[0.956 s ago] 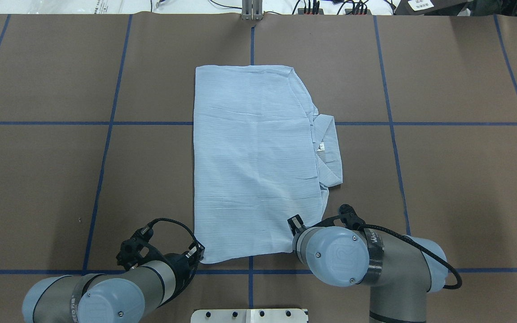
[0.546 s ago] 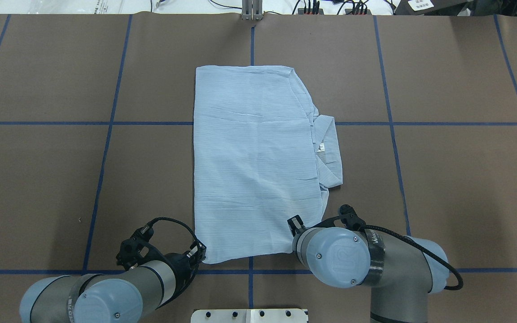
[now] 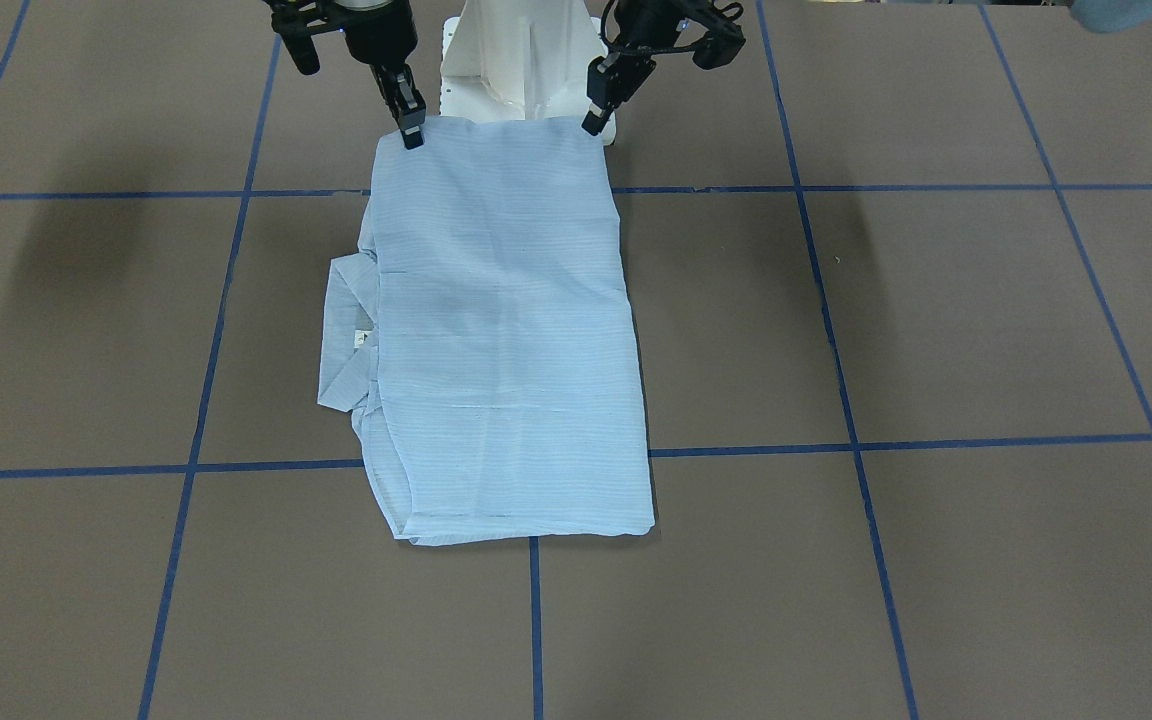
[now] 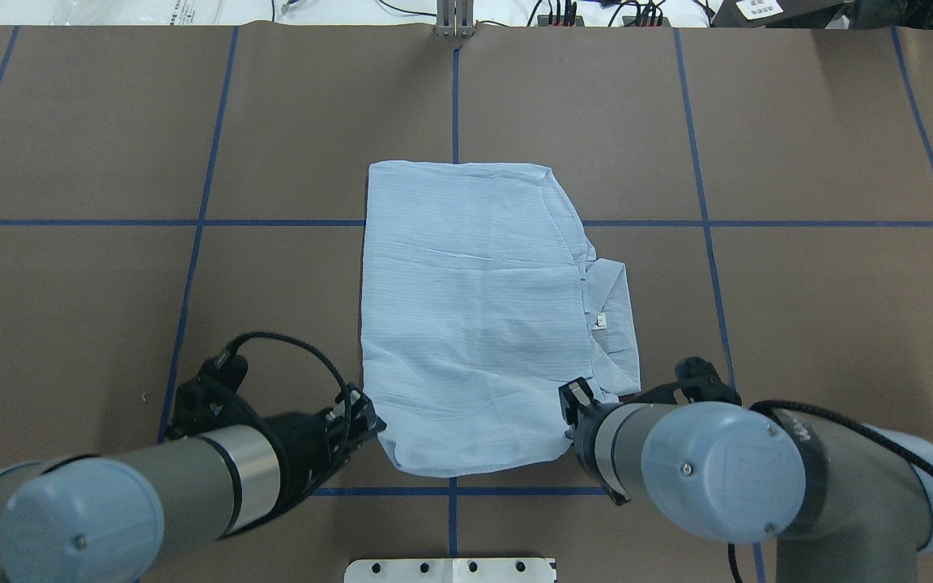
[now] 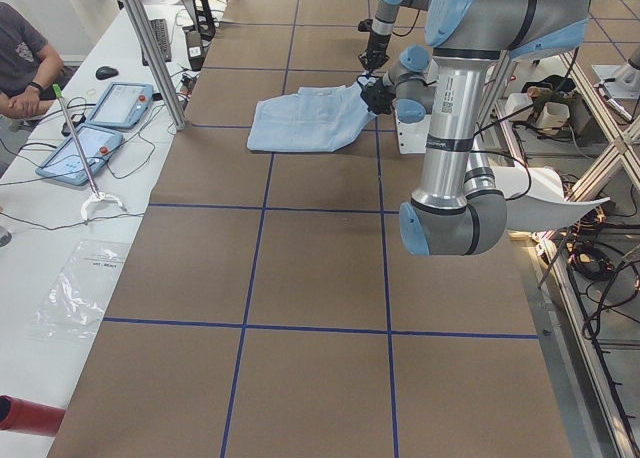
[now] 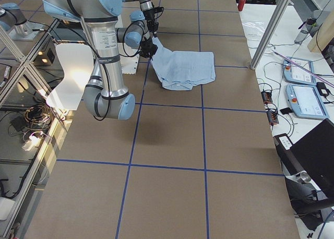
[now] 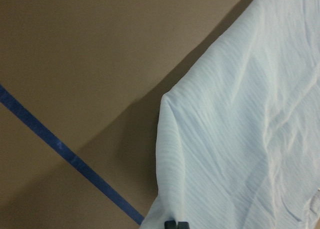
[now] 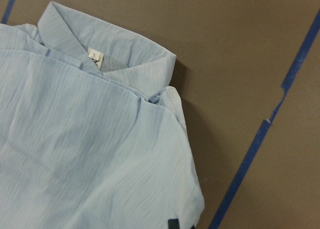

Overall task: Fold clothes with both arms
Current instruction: 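Lift the near edge with both grippers and fold it over toward the collar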

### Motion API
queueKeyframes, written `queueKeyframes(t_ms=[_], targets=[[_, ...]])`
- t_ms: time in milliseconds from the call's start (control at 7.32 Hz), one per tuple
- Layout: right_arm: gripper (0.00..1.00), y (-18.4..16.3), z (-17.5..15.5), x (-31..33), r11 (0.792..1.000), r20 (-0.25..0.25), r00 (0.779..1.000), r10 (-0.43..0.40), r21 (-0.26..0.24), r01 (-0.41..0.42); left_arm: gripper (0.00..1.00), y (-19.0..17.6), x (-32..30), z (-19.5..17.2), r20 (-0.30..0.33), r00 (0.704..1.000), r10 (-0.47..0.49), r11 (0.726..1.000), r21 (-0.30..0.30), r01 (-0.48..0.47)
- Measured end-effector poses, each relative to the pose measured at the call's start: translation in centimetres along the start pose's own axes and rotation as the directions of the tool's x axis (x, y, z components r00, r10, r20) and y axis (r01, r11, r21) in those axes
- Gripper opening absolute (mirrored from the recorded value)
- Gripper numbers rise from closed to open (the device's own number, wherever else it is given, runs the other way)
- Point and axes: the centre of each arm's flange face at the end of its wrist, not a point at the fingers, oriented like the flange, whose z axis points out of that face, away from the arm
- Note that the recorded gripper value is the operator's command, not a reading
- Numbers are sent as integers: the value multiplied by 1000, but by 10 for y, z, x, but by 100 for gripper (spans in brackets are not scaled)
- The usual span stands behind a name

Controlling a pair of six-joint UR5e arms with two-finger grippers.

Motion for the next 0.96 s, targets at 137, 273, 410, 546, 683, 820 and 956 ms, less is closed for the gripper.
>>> queueKeyframes(t_ms=[137, 273, 410, 546, 683, 820, 956], targets=[[0, -16, 2, -32, 1000, 11, 1000, -23, 16, 23, 0, -24, 31, 11, -19, 999, 27, 999, 27, -27], [0, -31, 12, -70, 999, 14, 999, -33, 22, 33, 0, -50, 58, 27, -29, 998, 53, 997, 64, -51], [0, -47, 29, -113, 999, 23, 999, -42, 19, 42, 0, -80, 78, 43, -40, 996, 80, 991, 107, -76], [0, -65, 46, -150, 999, 24, 999, -48, 23, 47, 0, -108, 90, 60, -44, 994, 96, 986, 142, -89], [0, -79, 63, -186, 998, 15, 998, -57, 32, 56, 0, -131, 99, 83, -47, 993, 105, 981, 168, -96], [0, -86, 85, -224, 997, 2, 998, -65, 44, 65, 0, -151, 111, 108, -59, 993, 107, 978, 188, -94], [0, -96, 104, -257, 996, -6, 997, -75, 45, 75, 0, -171, 124, 128, -73, 992, 107, 975, 206, -90]])
